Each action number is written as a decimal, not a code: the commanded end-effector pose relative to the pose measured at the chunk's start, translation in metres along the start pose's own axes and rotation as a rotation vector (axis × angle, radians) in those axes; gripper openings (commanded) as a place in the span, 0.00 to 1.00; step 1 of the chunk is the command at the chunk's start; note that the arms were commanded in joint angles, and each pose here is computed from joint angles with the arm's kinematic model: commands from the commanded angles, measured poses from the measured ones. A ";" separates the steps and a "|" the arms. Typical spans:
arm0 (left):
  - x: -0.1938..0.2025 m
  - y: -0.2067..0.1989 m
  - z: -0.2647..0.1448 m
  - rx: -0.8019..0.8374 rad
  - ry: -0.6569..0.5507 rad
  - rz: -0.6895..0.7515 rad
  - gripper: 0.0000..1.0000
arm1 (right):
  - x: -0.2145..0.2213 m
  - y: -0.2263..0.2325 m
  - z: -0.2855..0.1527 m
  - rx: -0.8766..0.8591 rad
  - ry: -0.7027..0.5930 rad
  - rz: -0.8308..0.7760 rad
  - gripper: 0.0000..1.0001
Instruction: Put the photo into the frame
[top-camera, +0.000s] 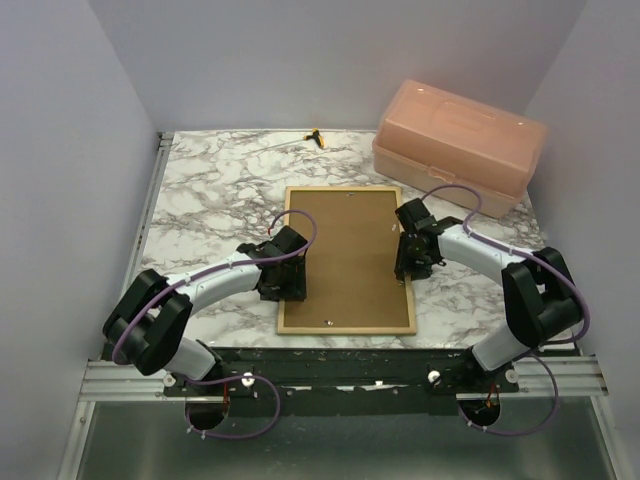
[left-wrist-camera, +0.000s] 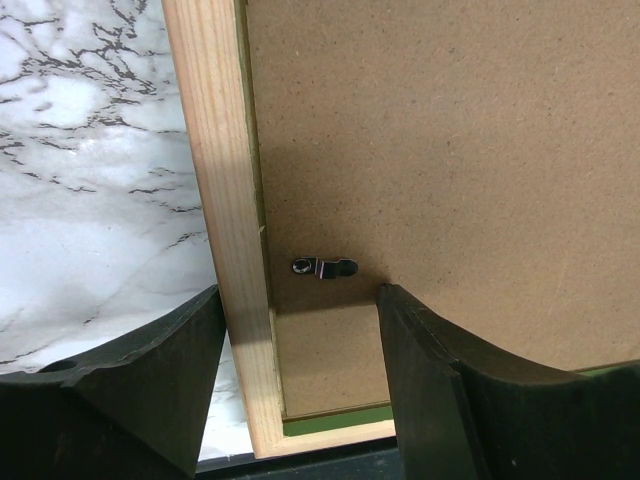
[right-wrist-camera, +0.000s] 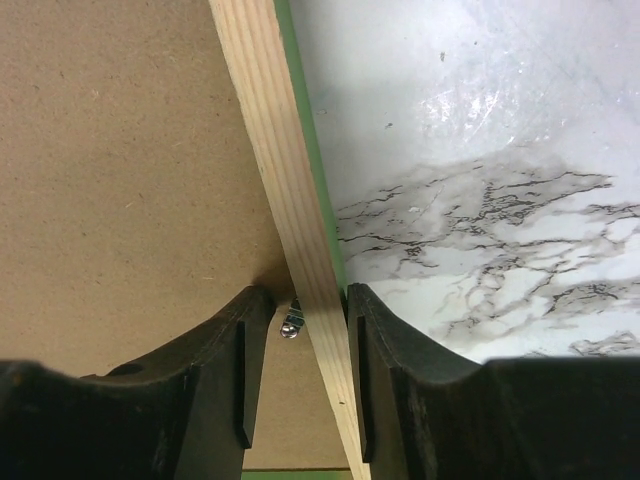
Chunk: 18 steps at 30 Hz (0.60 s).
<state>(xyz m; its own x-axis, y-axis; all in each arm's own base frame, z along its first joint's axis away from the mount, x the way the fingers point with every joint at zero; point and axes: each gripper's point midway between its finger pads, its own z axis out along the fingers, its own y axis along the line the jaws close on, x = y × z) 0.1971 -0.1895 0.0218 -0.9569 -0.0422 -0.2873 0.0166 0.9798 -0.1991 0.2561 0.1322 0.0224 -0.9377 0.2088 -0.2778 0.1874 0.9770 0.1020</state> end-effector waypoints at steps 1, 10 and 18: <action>0.021 0.022 0.021 -0.088 0.063 0.021 0.62 | 0.037 -0.026 0.016 0.159 0.113 -0.054 0.42; 0.020 0.021 0.020 -0.097 0.067 0.016 0.68 | 0.044 -0.030 0.014 0.212 0.124 -0.102 0.01; 0.009 0.003 0.009 0.002 0.037 -0.001 0.79 | 0.039 -0.027 0.008 0.242 0.093 -0.158 0.00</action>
<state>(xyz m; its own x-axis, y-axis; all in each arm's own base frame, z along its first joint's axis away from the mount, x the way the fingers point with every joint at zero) 0.1985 -0.1937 0.0239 -0.9579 -0.0415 -0.2842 0.0180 0.9789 -0.2036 0.2538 0.1264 0.0258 -0.9459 0.0942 -0.3106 0.1171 0.9915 -0.0561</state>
